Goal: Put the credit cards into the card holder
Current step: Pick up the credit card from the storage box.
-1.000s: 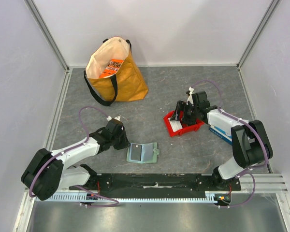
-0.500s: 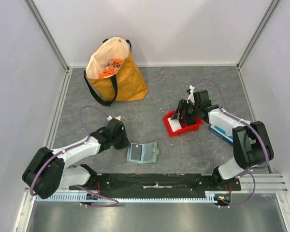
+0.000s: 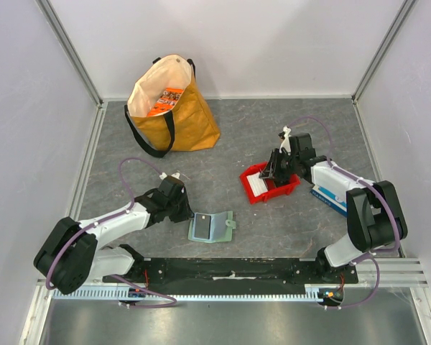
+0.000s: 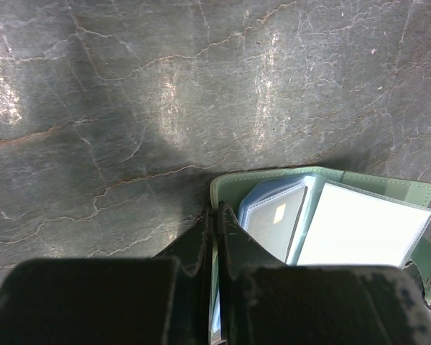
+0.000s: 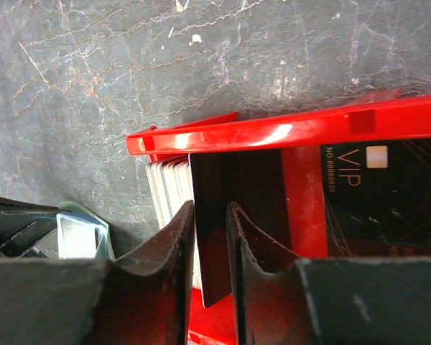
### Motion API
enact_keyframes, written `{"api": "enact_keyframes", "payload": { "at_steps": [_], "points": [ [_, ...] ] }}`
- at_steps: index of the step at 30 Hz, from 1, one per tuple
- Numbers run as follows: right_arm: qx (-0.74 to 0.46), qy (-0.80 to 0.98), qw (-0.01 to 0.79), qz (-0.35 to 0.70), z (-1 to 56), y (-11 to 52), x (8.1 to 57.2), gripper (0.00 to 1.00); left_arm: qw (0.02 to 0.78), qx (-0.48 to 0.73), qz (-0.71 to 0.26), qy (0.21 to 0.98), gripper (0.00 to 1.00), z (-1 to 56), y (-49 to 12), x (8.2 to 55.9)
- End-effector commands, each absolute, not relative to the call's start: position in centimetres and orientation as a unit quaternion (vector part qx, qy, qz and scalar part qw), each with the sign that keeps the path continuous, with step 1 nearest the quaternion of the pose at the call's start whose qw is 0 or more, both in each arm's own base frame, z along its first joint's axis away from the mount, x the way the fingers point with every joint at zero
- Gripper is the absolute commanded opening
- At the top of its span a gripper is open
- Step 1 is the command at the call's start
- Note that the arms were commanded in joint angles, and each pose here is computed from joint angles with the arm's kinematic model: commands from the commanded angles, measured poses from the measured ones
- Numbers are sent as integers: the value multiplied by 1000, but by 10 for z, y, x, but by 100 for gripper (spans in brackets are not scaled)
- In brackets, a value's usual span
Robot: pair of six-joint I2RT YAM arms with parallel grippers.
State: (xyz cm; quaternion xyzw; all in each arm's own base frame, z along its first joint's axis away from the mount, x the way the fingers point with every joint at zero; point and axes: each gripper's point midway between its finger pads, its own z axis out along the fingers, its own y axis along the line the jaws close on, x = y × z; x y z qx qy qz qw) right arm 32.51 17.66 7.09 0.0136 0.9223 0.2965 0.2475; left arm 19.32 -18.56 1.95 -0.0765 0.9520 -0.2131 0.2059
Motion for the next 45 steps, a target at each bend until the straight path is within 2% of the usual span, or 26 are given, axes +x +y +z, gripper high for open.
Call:
{"api": "enact_keyframes", "payload": {
  "at_steps": [1,3,11,22,23,25,27,28,34,39,45],
  "points": [
    [10,911,276,306,91,173,339,28,221,-58,-222,948,2,27,-191,200],
    [15,912,280,301,91,168,341,24,222,-58,-223,947,2,28,-192,201],
    [23,927,268,262,72,153,342,19,222,-58,-222,948,2,27,-191,200],
    [11,941,250,230,57,147,338,23,222,-56,-223,947,2,25,-192,200],
    [7,941,249,229,57,148,338,22,223,-56,-224,947,2,25,-192,201],
    [3,940,252,230,59,151,338,14,222,-55,-225,947,2,25,-192,200],
    [2,937,261,233,67,153,342,2,224,-56,-226,946,2,27,-192,201],
    [4,936,270,227,72,150,344,0,224,-56,-227,946,2,27,-192,200],
    [2,922,342,182,129,132,357,0,231,-55,-236,942,2,34,-193,199],
    [7,909,368,196,157,138,347,0,235,-55,-247,938,2,40,-195,200],
    [27,881,406,241,180,195,310,0,234,-58,-264,934,2,46,-200,198]
  ]
}}
